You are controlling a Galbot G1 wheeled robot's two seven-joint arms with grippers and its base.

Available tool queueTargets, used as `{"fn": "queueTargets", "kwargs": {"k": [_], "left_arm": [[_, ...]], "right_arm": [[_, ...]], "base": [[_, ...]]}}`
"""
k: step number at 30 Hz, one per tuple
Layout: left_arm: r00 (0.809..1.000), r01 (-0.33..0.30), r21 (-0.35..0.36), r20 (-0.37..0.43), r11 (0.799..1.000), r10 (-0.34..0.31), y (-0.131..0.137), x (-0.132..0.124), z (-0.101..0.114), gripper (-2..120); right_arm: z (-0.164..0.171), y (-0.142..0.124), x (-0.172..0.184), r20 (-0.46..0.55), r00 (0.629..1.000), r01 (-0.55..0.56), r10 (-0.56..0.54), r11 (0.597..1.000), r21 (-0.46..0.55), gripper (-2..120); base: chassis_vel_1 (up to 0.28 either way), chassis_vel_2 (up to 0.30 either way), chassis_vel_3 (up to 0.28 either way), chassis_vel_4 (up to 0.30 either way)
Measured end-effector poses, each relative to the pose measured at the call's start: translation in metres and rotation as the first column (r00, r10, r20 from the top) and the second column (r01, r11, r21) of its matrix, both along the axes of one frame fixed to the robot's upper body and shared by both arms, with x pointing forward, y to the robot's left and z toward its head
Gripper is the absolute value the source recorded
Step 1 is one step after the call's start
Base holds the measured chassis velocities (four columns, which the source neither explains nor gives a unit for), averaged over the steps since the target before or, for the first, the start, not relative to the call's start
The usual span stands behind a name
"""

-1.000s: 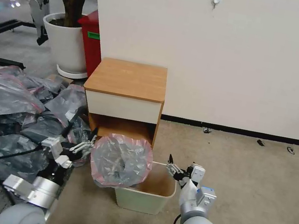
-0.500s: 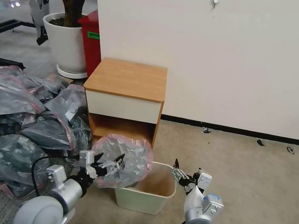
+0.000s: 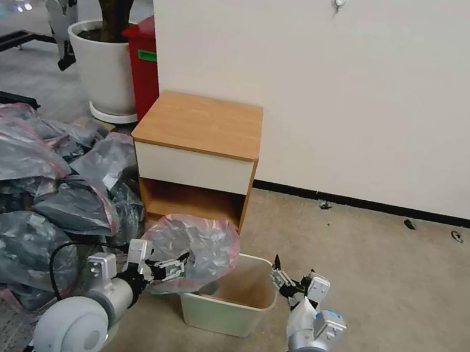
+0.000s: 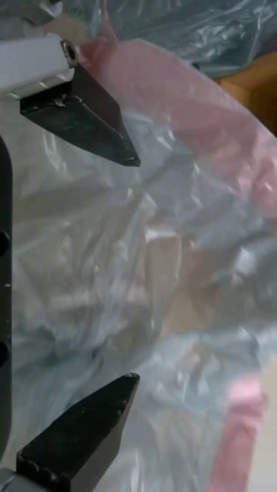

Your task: Pick up the garbage bag from the table and place it over the trash can.

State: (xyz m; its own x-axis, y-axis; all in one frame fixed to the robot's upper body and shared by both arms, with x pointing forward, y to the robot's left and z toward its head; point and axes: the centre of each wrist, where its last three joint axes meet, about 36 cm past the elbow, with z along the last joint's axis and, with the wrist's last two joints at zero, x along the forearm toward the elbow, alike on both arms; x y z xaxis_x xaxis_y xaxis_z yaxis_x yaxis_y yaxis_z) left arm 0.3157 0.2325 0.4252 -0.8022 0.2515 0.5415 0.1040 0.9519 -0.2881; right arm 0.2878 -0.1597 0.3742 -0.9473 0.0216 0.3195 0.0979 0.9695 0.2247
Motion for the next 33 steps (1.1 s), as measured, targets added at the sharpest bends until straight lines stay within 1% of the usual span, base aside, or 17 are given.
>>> {"fn": "queueTargets", "kwargs": {"k": [3, 5, 6, 10, 12, 13, 14, 20, 24, 27, 33], "left_arm": [[1.000, 0.010, 0.026, -0.006, 1.000, -0.010, -0.002, 0.008, -0.001, 99], [0.999, 0.025, 0.040, -0.023, 0.999, -0.024, -0.004, 0.012, 0.000, 92], [0.999, 0.025, 0.040, -0.023, 0.999, -0.024, -0.004, 0.012, 0.000, 92], [0.997, 0.049, 0.062, -0.055, 0.997, -0.045, -0.007, 0.014, -0.002, 84], [0.997, 0.053, 0.065, -0.058, 0.997, -0.049, -0.007, 0.014, -0.002, 83], [0.996, 0.059, 0.067, -0.064, 0.996, -0.055, -0.008, 0.015, -0.003, 80], [0.996, 0.063, 0.068, -0.069, 0.996, -0.059, -0.009, 0.016, -0.003, 79], [0.994, 0.079, 0.068, -0.087, 0.995, -0.073, -0.012, 0.022, -0.005, 78], [0.991, 0.090, 0.076, -0.108, 0.993, -0.082, -0.011, 0.025, -0.005, 74], [0.986, 0.108, 0.064, -0.138, 0.992, -0.098, -0.010, 0.029, -0.002, 73], [0.983, 0.114, 0.058, -0.152, 0.992, -0.104, -0.010, 0.037, 0.001, 73]], "right_arm": [[-0.001, 0.000, 0.000, -0.001, 1.000, 0.001, -0.001, 1.000, 0.000, 92], [-0.002, -0.001, 0.001, -0.001, 1.000, 0.003, -0.003, 1.000, -0.001, 91], [-0.002, -0.001, 0.001, -0.001, 1.000, 0.003, -0.003, 1.000, -0.001, 91], [-0.002, -0.002, 0.003, 0.003, 1.000, 0.009, -0.009, 1.000, 0.000, 89], [-0.001, -0.002, 0.003, 0.005, 1.000, 0.010, -0.010, 1.000, 0.000, 89], [-0.001, -0.002, 0.004, 0.006, 1.000, 0.012, -0.012, 1.000, 0.000, 89], [-0.002, -0.003, 0.004, 0.005, 1.000, 0.013, -0.013, 1.000, 0.000, 89], [-0.005, -0.003, 0.005, 0.001, 1.000, 0.019, -0.019, 1.000, -0.002, 86], [-0.006, -0.003, 0.005, -0.001, 1.000, 0.023, -0.023, 1.000, 0.000, 84], [-0.007, -0.004, 0.005, -0.003, 1.000, 0.027, -0.027, 1.000, -0.001, 82], [-0.009, -0.004, 0.007, -0.004, 1.000, 0.030, -0.030, 1.000, -0.003, 79]], "base": [[0.000, 0.000, 0.000, 0.000], [0.000, 0.000, 0.000, 0.000], [0.000, 0.000, 0.000, 0.000], [0.000, 0.000, 0.000, 0.000], [0.000, 0.000, 0.000, 0.000], [0.000, 0.000, 0.000, 0.000], [0.000, 0.000, 0.000, 0.000], [0.000, 0.000, 0.000, 0.000], [0.000, 0.000, 0.000, 0.000], [0.000, 0.000, 0.000, 0.000], [0.000, 0.000, 0.000, 0.000]]}}
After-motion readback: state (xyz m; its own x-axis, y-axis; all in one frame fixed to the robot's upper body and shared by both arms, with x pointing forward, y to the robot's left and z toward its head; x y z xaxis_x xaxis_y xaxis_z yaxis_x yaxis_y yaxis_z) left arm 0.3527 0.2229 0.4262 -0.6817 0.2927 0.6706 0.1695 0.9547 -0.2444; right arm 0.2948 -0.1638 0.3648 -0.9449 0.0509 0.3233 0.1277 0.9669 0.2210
